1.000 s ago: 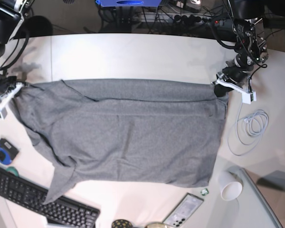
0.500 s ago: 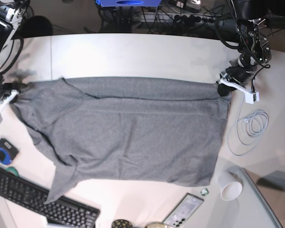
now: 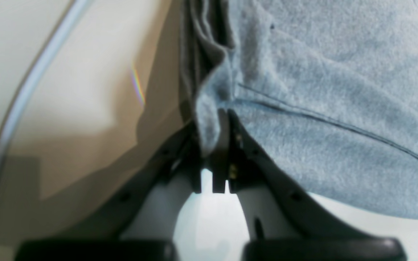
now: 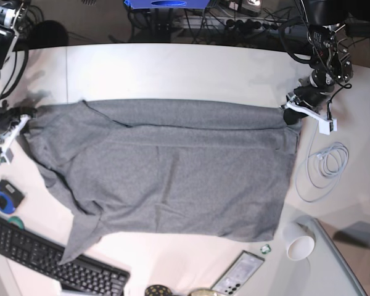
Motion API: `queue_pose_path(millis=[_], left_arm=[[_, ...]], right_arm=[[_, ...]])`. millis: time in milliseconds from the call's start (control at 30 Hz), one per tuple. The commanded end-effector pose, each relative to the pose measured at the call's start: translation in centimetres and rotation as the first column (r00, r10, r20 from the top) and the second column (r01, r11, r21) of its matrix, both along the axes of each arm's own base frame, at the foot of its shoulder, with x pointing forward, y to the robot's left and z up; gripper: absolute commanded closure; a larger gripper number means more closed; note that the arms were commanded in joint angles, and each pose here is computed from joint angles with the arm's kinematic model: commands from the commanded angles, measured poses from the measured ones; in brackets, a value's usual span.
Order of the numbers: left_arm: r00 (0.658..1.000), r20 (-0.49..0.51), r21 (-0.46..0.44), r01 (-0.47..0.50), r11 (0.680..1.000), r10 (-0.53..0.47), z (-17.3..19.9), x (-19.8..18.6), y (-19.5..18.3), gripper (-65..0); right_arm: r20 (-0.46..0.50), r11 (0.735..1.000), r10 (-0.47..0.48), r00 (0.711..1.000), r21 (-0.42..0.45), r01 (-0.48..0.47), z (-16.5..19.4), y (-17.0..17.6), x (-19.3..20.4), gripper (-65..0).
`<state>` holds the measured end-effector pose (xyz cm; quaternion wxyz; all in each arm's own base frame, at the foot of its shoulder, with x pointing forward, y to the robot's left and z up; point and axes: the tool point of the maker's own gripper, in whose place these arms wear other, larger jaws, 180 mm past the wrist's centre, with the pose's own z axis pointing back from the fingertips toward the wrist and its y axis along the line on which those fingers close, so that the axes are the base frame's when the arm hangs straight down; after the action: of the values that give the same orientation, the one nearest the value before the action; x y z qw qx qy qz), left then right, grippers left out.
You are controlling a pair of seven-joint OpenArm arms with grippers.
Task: Layout the t-shirt on the table in an organized manner, then fold the t-shirt properly
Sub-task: 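Hold the folded edge with both grippers and tighten it outward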
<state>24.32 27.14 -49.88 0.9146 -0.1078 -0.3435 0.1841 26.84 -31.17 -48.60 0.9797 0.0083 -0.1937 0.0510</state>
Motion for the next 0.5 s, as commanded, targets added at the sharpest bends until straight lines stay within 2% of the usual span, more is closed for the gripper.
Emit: queue_pose_path(millis=[0,67,200,333,467], left_arm=[[0.988,-0.151,0.059,0.007,0.998,0.002,-2.0,-2.9,1.2,0.0],[0.988,-0.153,0.059,0.009,0.998,0.000,-2.0,-3.0,1.1,0.0],[0.988,-0.152,0.059,0.014,0.998,-0.005,-2.0,-2.9,1.0,0.0],[0.988,-0.151,0.059,0.017,0.998,-0.008,-1.9,-2.8,0.9,0.0],[0.988,-0.151,0.059,0.017,0.998,-0.008,-1.9,-2.8,0.9,0.0]], right_arm=[[0.045,0.999,-0.022,0.999,-0.033,0.024,1.4,-1.5,1.3,-0.3],[0.046,0.996,-0.065,0.997,-0.051,0.067,1.4,-2.0,1.3,-3.6],[0.050,0.992,-0.108,0.993,-0.068,0.111,1.5,-2.6,1.3,-17.3],[0.086,0.990,-0.109,0.990,-0.080,0.116,2.4,-3.1,2.0,-19.4],[0.162,0.985,-0.112,0.980,-0.115,0.131,4.9,-4.0,2.6,-19.5]])
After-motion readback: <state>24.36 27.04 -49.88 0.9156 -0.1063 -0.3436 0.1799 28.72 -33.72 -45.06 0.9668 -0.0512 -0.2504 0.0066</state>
